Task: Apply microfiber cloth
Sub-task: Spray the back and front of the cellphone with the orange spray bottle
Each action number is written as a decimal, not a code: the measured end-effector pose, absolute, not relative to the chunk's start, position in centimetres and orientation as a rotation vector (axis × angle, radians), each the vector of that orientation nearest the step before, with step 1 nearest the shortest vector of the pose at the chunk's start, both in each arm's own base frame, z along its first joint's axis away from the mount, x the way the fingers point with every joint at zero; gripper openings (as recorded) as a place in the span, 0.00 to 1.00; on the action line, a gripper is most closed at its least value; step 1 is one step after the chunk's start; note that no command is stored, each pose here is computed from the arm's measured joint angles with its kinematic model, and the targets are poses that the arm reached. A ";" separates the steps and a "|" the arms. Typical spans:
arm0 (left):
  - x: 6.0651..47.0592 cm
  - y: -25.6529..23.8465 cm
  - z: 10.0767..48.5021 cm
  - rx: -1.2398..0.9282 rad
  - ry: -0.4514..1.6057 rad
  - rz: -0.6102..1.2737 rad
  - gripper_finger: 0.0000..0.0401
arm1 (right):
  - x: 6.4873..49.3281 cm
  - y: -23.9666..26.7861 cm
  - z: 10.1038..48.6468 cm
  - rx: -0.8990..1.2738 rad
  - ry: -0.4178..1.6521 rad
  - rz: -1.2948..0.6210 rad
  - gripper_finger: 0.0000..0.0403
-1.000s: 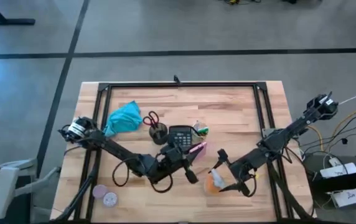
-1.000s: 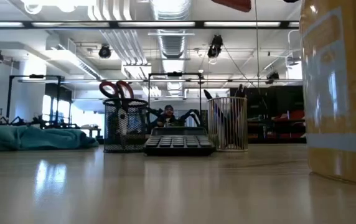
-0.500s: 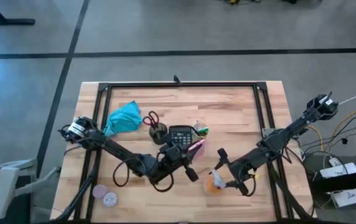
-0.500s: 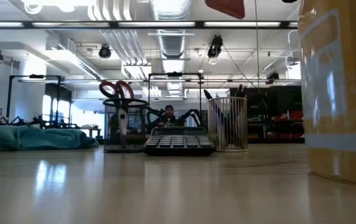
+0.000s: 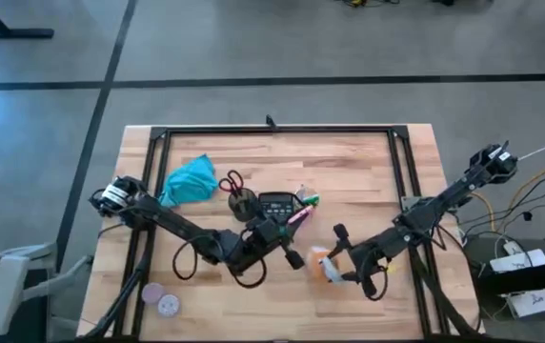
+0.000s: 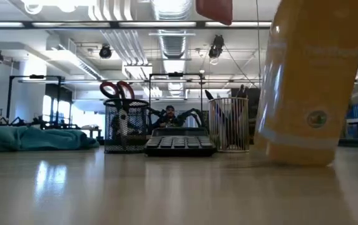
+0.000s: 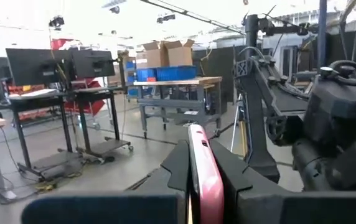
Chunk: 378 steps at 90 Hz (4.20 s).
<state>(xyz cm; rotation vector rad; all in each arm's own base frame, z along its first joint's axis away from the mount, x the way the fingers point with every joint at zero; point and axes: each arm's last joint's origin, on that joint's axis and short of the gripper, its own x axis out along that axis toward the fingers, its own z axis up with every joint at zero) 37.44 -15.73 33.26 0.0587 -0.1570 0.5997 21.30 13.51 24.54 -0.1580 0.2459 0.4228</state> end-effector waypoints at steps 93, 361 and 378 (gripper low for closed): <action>31.9 -14.4 30.1 0.086 0.107 0.474 0.03 | 21.6 13.7 25.6 -0.116 0.228 0.428 0.88; 37.1 -19.1 18.3 1.823 0.601 0.032 0.03 | 21.6 13.7 25.6 -0.083 0.234 0.424 0.88; 37.7 -18.6 18.9 1.826 0.606 0.053 0.03 | 21.4 13.9 25.4 -0.059 0.262 0.534 0.88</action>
